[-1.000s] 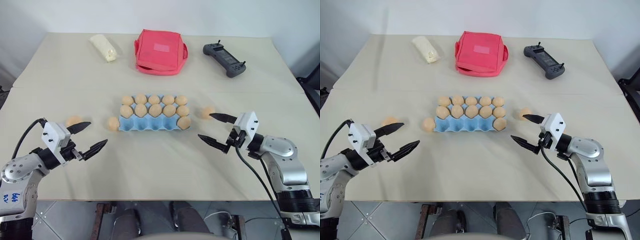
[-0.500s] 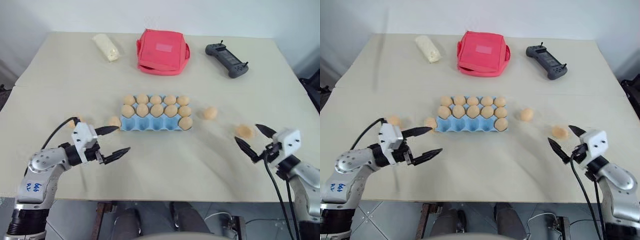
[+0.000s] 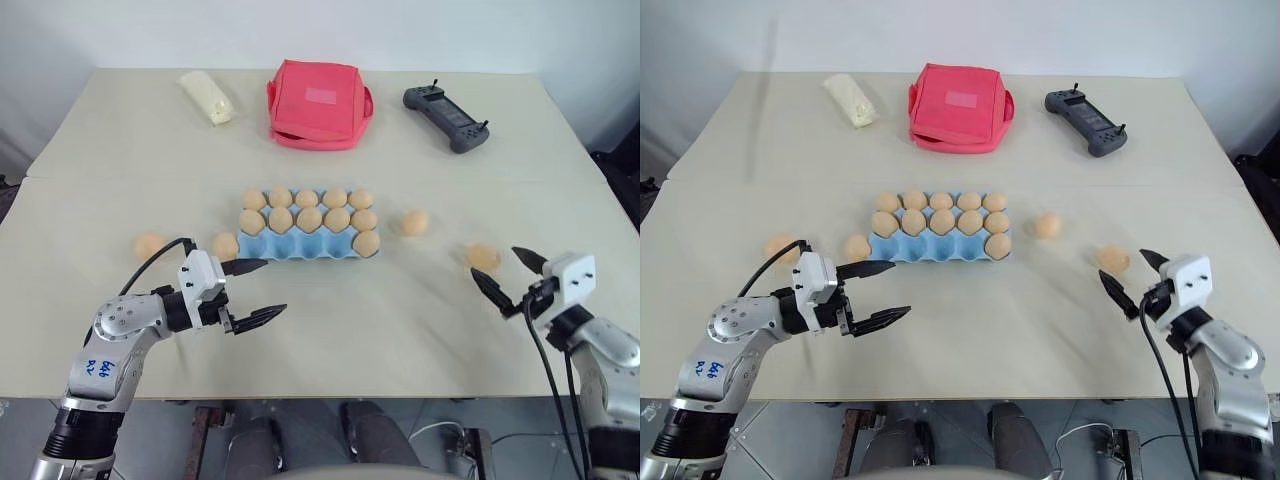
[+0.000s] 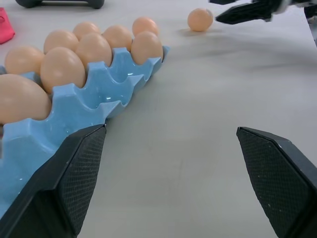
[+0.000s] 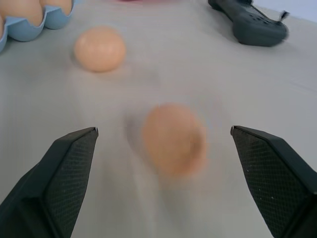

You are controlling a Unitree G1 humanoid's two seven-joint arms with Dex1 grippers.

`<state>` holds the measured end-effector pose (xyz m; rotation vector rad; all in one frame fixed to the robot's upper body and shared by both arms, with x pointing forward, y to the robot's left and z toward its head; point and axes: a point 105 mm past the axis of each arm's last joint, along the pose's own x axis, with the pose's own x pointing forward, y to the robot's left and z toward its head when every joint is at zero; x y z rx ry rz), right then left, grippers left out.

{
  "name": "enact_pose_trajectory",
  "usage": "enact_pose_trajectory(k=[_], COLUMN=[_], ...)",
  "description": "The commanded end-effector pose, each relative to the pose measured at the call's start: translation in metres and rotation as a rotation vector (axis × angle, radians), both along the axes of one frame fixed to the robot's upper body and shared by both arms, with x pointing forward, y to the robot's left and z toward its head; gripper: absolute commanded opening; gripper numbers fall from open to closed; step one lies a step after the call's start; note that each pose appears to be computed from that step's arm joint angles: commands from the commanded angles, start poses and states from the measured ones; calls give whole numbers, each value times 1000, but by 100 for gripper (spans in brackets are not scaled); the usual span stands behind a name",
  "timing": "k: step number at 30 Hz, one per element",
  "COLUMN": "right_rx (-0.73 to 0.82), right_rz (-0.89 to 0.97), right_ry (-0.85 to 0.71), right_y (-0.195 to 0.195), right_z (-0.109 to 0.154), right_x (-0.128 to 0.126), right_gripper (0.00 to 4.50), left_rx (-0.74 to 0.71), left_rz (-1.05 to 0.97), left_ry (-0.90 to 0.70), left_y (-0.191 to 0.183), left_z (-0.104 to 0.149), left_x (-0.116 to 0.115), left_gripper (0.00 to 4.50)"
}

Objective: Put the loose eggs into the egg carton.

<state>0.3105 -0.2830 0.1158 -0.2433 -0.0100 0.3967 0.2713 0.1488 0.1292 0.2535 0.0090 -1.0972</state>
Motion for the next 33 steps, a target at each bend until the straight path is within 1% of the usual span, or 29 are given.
enact_pose_trajectory(k=[1,3,5,8,10,11,13,14,15,17,19,20,22,23,26,29,33], right_rx=[-45,-50,-64,-67,-63,-55,-56,-59,-51,-38,-33,3,46,37,8,-1,-45], right_rz=[18,23,36,82,116,130,153,160,187,219,298,391,523,553,588,611,613], right_ry=[12,47,61,68,53,49,42,39,25,11,-19,-72,-113,-99,-69,-64,-49], right_y=[-6,-9,-10,-4,2,4,7,9,15,24,46,79,129,145,171,197,224], right_z=[1,-5,-9,-11,-5,-3,1,2,8,15,28,49,74,77,78,78,65], right_x=[16,28,35,43,45,46,45,44,44,42,38,37,30,29,29,35,49], right_gripper=[450,450,450,392,317,290,212,179,163,163,163,163,163,163,163,163,163], left_rx=[2,-1,-5,-10,-14,-14,-13,-14,-14,-14,-13,-15,-17,-18,-19,-30,-56], left_rz=[-7,-2,3,26,49,57,69,75,84,94,110,130,154,160,172,201,286], left_ry=[-23,-25,-27,-30,-31,-31,-31,-31,-30,-30,-29,-28,-25,-23,-20,-21,-25], left_y=[0,-1,-1,2,7,8,11,12,13,15,19,23,29,30,34,40,56], left_z=[4,4,4,5,5,5,4,4,4,3,3,3,3,3,3,3,5], left_x=[-3,-4,-5,-6,-7,-8,-8,-9,-9,-10,-11,-11,-11,-11,-12,-11,-12], left_gripper=[448,448,448,450,450,450,450,450,450,450,450,450,450,450,450,450,450])
